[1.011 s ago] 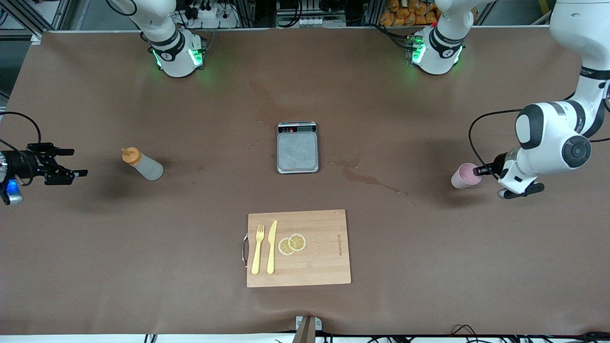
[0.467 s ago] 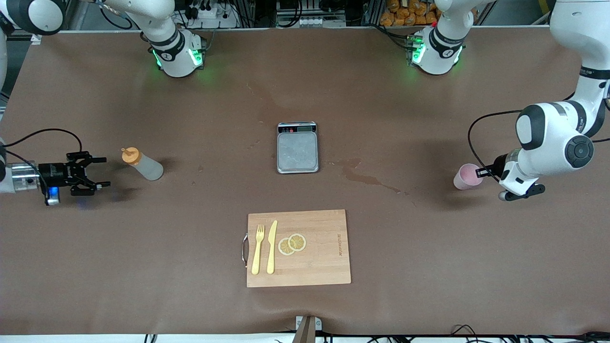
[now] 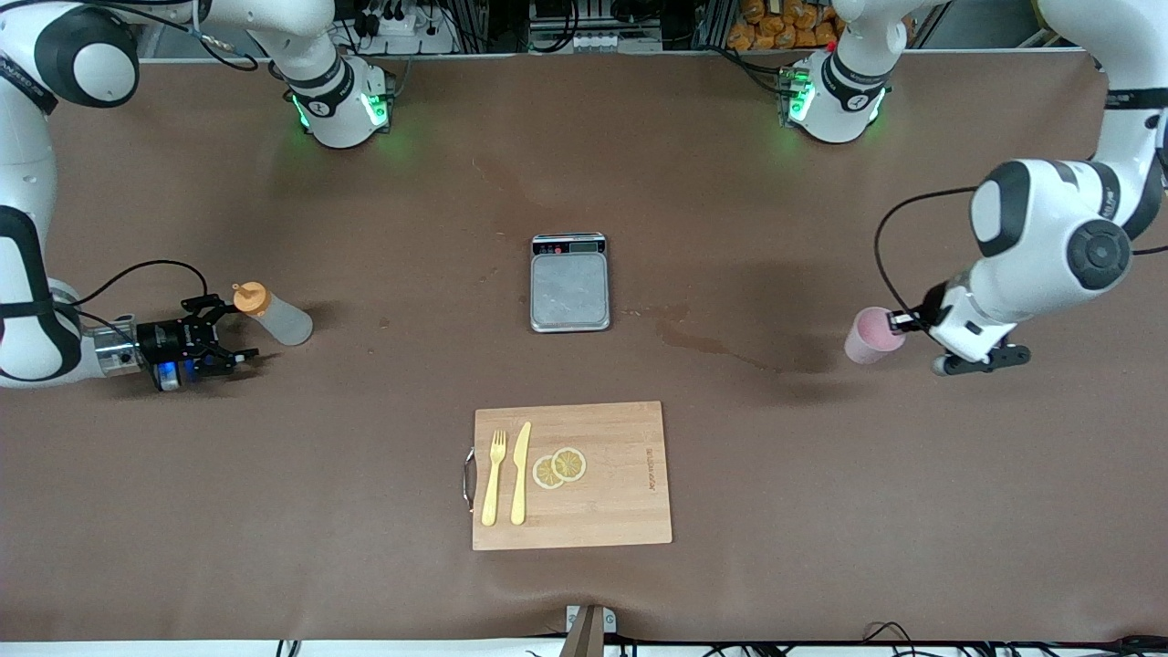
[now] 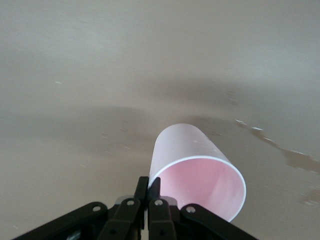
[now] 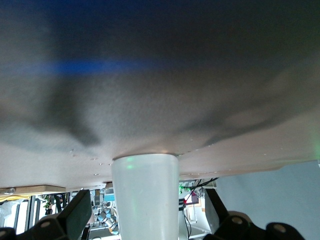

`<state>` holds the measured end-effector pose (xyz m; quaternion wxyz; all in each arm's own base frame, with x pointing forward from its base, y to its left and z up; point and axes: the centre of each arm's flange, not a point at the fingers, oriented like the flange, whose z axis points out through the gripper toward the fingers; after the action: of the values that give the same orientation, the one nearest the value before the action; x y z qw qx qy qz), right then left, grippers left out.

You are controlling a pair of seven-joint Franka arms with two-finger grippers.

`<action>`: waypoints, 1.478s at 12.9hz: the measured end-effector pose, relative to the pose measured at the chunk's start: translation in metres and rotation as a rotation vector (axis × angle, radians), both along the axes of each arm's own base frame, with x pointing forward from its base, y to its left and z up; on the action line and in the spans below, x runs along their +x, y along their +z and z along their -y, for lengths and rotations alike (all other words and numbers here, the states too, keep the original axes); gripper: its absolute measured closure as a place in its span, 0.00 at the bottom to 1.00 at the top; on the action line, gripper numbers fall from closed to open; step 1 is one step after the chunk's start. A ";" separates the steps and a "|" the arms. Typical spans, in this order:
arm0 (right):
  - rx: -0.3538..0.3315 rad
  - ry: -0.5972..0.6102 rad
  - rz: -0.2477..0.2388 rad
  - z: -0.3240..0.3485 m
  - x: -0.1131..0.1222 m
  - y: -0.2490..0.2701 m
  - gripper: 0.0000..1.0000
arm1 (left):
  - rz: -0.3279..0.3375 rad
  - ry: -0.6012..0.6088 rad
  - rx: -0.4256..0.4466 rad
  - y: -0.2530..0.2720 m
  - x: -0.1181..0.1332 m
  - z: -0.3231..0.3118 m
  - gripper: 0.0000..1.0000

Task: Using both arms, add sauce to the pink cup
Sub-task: 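Grasp the sauce bottle with the right gripper while the left gripper grasps the cup, then carry the pink cup with the left gripper onto the metal scale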

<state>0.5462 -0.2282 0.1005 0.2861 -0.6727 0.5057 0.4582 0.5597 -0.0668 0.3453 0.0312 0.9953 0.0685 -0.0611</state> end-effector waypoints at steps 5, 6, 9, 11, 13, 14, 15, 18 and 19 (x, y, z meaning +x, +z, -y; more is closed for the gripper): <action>0.034 0.029 -0.035 -0.025 0.007 0.002 0.00 | -0.019 0.020 -0.002 0.027 -0.028 0.128 0.96; 0.038 0.033 -0.039 -0.029 0.007 0.003 0.00 | -0.025 0.032 0.000 0.033 -0.036 0.150 0.96; 0.067 0.050 -0.063 -0.037 0.005 0.004 0.00 | -0.033 0.072 -0.015 0.045 -0.053 0.207 0.96; 0.082 0.064 -0.074 -0.044 0.005 0.004 0.00 | -0.052 0.091 -0.037 0.044 -0.058 0.238 0.96; 0.085 0.077 -0.080 -0.052 0.006 0.004 0.00 | -0.085 0.122 -0.063 0.039 -0.061 0.272 0.96; 0.086 0.081 -0.082 -0.055 0.006 0.003 0.00 | -0.103 0.136 -0.077 0.036 -0.062 0.288 0.96; 0.087 0.083 -0.084 -0.056 0.006 0.003 0.03 | -0.122 0.143 -0.087 0.032 -0.064 0.302 0.96; 0.099 0.087 -0.094 -0.055 0.003 0.004 0.27 | -0.179 0.182 -0.092 0.018 -0.080 0.345 0.96; 0.103 0.087 -0.096 -0.055 0.003 0.004 0.40 | -0.194 0.201 -0.092 0.015 -0.084 0.356 0.96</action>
<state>0.5490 -0.1735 0.1048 0.2756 -0.6557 0.4651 0.5271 0.4756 -0.4226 0.3604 0.0759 0.9704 0.1675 -0.1567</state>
